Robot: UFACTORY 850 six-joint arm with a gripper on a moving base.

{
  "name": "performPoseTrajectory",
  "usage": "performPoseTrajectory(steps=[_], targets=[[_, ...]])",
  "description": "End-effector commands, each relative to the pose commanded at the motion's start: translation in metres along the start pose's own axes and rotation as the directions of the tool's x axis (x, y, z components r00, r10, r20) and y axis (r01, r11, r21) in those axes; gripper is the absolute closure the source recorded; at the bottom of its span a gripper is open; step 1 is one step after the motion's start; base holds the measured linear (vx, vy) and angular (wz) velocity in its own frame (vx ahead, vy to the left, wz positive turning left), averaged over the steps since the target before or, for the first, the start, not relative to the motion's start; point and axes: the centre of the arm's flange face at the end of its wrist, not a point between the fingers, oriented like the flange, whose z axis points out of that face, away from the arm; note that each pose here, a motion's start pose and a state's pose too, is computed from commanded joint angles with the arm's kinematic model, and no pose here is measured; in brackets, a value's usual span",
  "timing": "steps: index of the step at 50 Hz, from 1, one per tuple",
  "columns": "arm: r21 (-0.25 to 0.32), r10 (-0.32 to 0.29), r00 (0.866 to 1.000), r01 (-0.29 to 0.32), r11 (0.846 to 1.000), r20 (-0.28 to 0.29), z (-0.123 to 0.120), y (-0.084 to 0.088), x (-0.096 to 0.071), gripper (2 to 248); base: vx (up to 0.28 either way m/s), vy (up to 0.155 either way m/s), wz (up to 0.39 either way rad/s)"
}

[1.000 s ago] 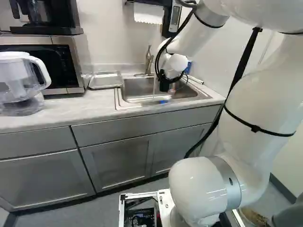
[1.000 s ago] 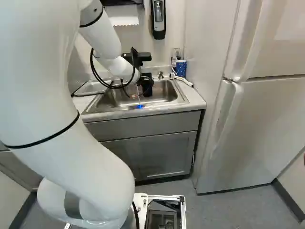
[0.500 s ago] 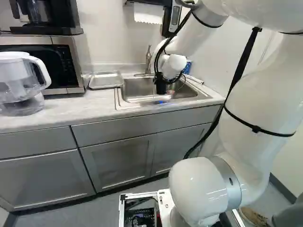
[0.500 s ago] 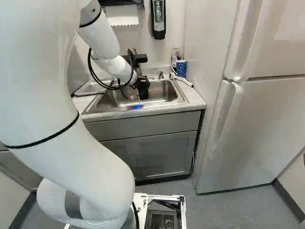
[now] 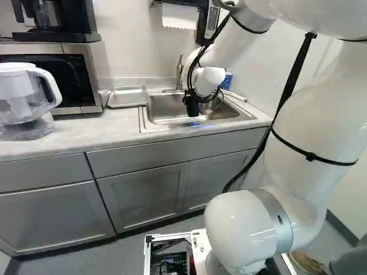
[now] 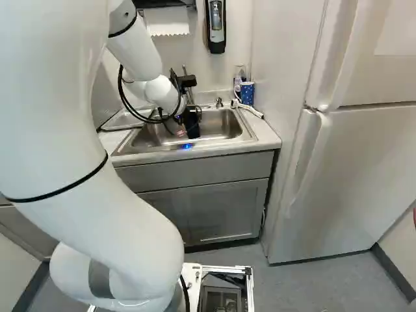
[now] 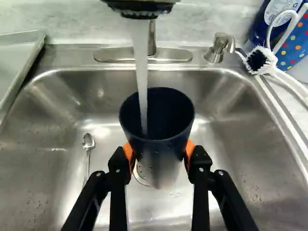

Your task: Rinse the cup and place it in the tray

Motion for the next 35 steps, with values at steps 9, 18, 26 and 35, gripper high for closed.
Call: performPoseTrajectory(steps=[9,18,26,35], targets=[[0.007,-0.039,0.999,0.039,0.999,-0.003,0.0,-0.0022,0.0004,129,0.0,0.0,0.0],[0.014,-0.077,0.997,0.078,0.997,-0.005,0.0,-0.0044,0.0008,129,0.0,0.0,0.0],[0.02,-0.079,0.997,0.079,0.997,-0.008,0.0,-0.0063,0.0011,129,0.0,0.0,0.0],[0.027,-0.03,1.0,0.03,0.999,-0.008,0.0,-0.0085,0.0015,129,0.0,0.0,0.0]])
